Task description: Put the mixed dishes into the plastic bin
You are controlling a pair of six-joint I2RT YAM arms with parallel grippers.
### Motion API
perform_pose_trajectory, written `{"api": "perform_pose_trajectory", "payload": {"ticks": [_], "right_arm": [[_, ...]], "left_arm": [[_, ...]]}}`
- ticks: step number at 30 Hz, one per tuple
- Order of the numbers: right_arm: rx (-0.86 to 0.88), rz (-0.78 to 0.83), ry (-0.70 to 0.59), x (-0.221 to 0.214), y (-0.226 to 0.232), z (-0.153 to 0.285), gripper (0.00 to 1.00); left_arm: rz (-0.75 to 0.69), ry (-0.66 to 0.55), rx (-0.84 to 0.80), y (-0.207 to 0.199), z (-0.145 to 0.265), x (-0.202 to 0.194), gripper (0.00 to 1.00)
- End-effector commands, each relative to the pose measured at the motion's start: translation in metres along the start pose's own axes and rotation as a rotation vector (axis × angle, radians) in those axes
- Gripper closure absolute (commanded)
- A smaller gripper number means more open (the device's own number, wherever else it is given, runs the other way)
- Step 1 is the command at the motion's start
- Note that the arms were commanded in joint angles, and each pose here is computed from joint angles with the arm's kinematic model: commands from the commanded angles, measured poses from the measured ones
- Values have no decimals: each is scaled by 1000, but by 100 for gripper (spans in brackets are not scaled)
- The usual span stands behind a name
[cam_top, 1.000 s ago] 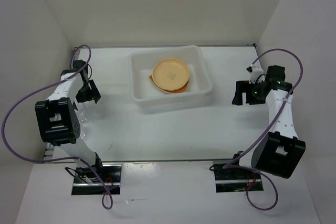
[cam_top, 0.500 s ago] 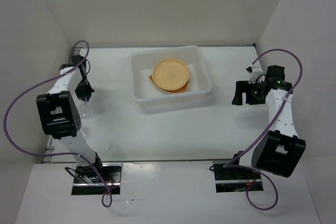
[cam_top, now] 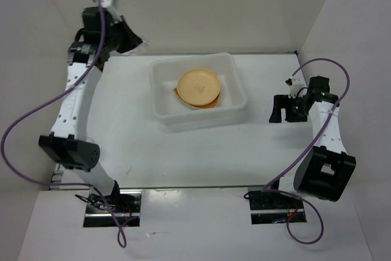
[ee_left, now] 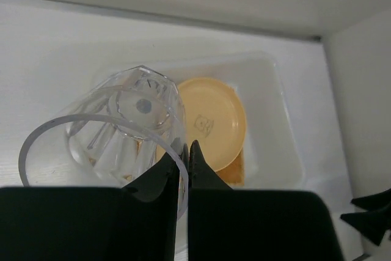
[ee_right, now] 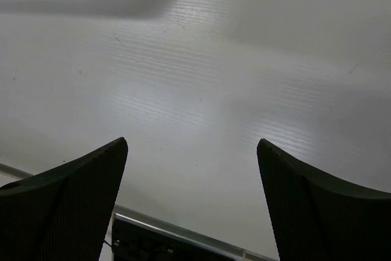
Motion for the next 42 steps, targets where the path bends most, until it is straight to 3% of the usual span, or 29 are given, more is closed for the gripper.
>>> {"api": "perform_pose_trajectory", "payload": {"ticks": [1,5,8,17,23,28,29,31,34,36,39,42], "right_arm": [[13,24,-41,3,1,5,9],[10,39,-72,4,4,10,9],[3,37,-90,2,4,15,9],[-24,6,-126,1,-5,24,9],[-33,5,-126,1,-5,24,9],[-32,1,-117,1,-6,22,9],[-32,1,-117,1,-6,22,9],[-32,1,-117,1,-6,22,9],[-35,-10,-112,1,-9,21,9],[-35,-10,-112,1,-9,21,9],[-35,-10,-112,1,-9,21,9],[-34,-14,-104,1,-10,19,9]], "left_arm": [[-132,337,5,-28,-54,-60,100],[-301,546,52,-56,-108,-106,100],[-341,601,94,-67,-130,-132,100],[-388,717,233,-58,-164,-177,100],[-396,770,242,-53,-175,-196,100],[-398,812,241,-49,-180,-210,89],[-400,801,248,-49,-182,-210,82],[-405,798,259,-48,-182,-209,78],[-391,756,283,-52,-175,-193,61],[-362,699,300,-58,-161,-169,39],[-323,452,372,-73,-115,-96,0],[-291,250,497,-76,-61,-46,0]]}}
Point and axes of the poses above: each gripper's point midway between its finger pads, its own z axis back along the fingers, its own y axis along the line the jaws close on, x = y × z, the point moved 10 cm from there along z, back along the fingers, and after that the axes turned 15 degrees about -z, right-handed, at the moved point
